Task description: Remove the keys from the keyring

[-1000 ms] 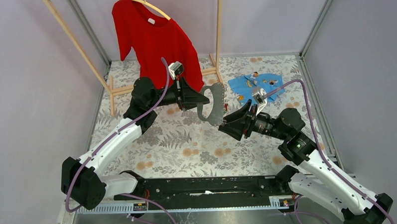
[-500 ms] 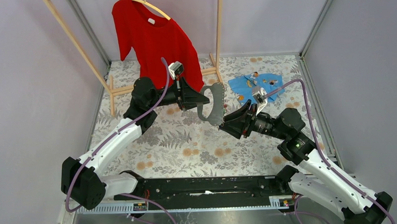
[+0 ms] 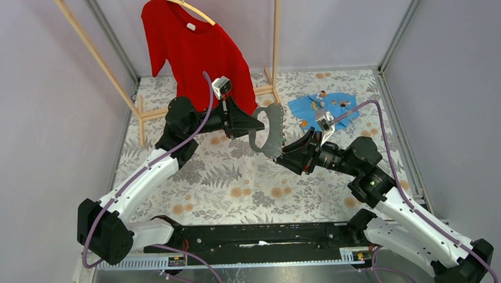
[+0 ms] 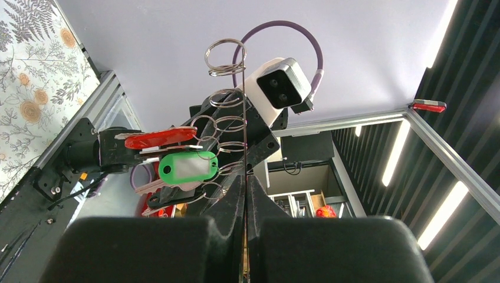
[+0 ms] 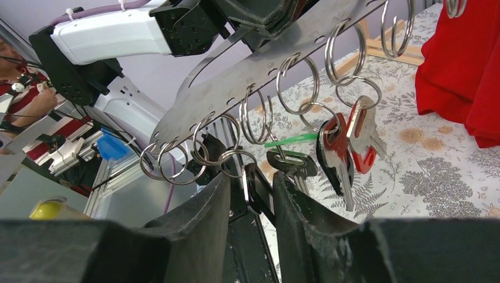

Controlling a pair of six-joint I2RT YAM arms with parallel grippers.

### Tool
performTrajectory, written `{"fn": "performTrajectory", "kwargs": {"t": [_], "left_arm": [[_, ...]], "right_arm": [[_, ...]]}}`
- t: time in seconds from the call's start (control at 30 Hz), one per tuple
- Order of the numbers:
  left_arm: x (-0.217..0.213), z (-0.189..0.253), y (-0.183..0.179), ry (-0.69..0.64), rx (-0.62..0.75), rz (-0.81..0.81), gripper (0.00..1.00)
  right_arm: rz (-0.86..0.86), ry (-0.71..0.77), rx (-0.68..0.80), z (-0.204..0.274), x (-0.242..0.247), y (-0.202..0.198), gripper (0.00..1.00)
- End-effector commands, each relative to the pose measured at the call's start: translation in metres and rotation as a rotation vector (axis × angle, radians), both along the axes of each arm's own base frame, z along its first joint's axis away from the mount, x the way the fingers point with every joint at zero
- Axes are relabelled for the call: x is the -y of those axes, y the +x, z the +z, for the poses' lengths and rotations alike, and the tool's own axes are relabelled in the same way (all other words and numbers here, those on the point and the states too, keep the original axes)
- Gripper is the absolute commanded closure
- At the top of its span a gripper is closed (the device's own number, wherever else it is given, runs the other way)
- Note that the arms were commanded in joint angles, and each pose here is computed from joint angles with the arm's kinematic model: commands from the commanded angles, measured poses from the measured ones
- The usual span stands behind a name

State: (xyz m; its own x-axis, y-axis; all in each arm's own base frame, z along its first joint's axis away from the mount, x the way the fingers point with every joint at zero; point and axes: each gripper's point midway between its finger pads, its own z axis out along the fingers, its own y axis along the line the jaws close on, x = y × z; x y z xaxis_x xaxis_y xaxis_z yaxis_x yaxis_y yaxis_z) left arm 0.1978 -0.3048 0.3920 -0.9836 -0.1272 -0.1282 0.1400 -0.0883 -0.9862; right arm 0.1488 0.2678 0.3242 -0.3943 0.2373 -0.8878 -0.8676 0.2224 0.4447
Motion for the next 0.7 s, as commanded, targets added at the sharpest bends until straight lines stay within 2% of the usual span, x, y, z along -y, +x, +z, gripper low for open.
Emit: {"fn": "performTrajectory", "kwargs": {"t": [0.0,0.3,0.5,0.67], "left_arm": [[-0.006,0.037,-0.010,-0.070,0.102,0.008,1.00],[-0.005,0.034,-0.009,-0.067,0.102,0.005,1.00],[-0.004,0.030,-0.010,-0.053,0.120,-0.010,1.00],[-0.003,0.020,-0.009,-0.022,0.155,-0.037,1.00]], "right_arm": [[0.022,0.042,0.043,0.014,-0.002,-0.005,0.62],[0.030,0.041,0.028,0.009,-0.002,-0.009,0.75],[0.023,0.030,0.016,0.006,0.001,-0.010,0.88],[0.017,0.007,0.006,0.005,0.004,-0.012,0.96]]}}
